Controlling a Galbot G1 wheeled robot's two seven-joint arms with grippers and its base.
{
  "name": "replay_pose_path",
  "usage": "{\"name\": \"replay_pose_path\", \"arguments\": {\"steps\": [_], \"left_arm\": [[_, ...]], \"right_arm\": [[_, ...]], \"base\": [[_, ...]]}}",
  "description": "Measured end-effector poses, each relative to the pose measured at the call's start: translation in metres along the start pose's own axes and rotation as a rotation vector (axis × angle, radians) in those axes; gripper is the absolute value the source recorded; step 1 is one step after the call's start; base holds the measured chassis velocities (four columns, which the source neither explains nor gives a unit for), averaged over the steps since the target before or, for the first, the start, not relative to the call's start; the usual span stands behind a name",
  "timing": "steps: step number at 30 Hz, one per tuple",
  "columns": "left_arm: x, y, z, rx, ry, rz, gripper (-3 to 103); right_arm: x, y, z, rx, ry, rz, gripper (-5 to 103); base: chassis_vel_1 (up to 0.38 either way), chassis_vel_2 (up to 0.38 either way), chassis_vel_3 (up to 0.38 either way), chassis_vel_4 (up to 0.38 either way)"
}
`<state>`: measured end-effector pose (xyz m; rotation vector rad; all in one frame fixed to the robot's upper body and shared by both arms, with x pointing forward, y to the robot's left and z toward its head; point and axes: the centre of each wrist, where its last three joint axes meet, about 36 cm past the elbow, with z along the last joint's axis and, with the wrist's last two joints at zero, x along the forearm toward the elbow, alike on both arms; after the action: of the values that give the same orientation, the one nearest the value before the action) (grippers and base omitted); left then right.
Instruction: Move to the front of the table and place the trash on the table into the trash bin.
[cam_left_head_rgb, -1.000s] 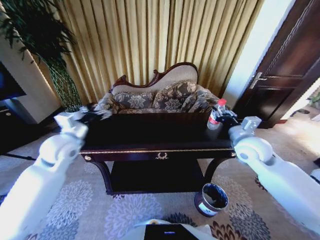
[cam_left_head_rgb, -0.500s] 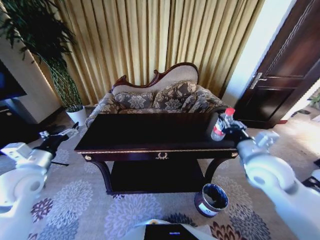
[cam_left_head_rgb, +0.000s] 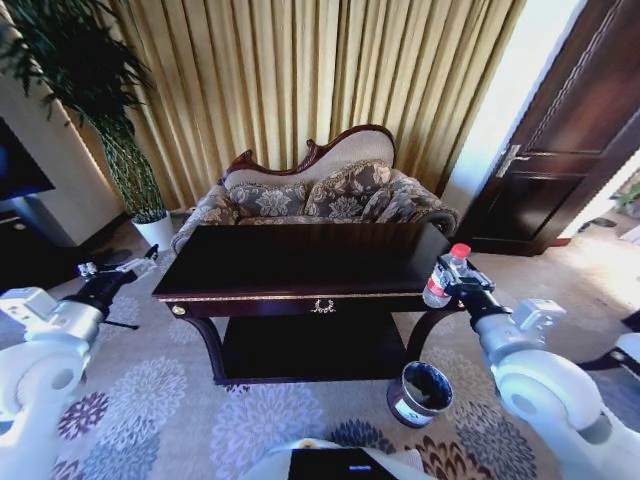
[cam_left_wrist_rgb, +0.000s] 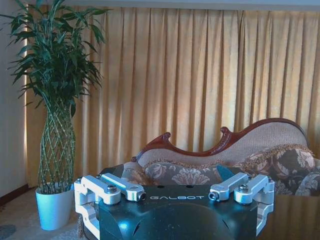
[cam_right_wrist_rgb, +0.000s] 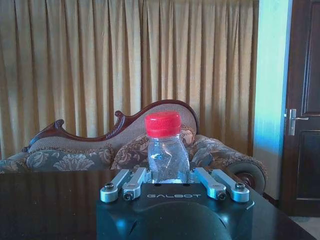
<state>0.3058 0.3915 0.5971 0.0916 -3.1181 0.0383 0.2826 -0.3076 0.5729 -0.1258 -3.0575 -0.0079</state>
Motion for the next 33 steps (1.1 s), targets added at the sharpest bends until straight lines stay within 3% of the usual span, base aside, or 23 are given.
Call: {"name": "replay_pose_path", "arguments": {"steps": [16,20,26,33], "left_arm": [[0.003,-0.005,0.002,-0.002,-0.002,0.012,100],[0.006,-0.006,0.004,-0.013,-0.005,0.017,100],[0.012,-0.008,0.009,-0.002,0.001,0.02,100],[0.021,-0.013,0.01,0.011,-0.002,0.032,100]], "right_arm": [[-0.003,0.002,0.012,-0.001,0.008,0.01,29],[-0.02,-0.008,0.042,0.011,0.061,0.055,29],[-0.072,-0.048,0.123,0.052,0.187,0.196,29],[-0.121,-0.081,0.189,0.078,0.313,0.258,29]], "base": [[0.089,-0.095,-0.091,0.095],[0.0,0.0,0.0,0.0],[0.0,0.0,0.0,0.0],[0.0,0.0,0.0,0.0]]}}
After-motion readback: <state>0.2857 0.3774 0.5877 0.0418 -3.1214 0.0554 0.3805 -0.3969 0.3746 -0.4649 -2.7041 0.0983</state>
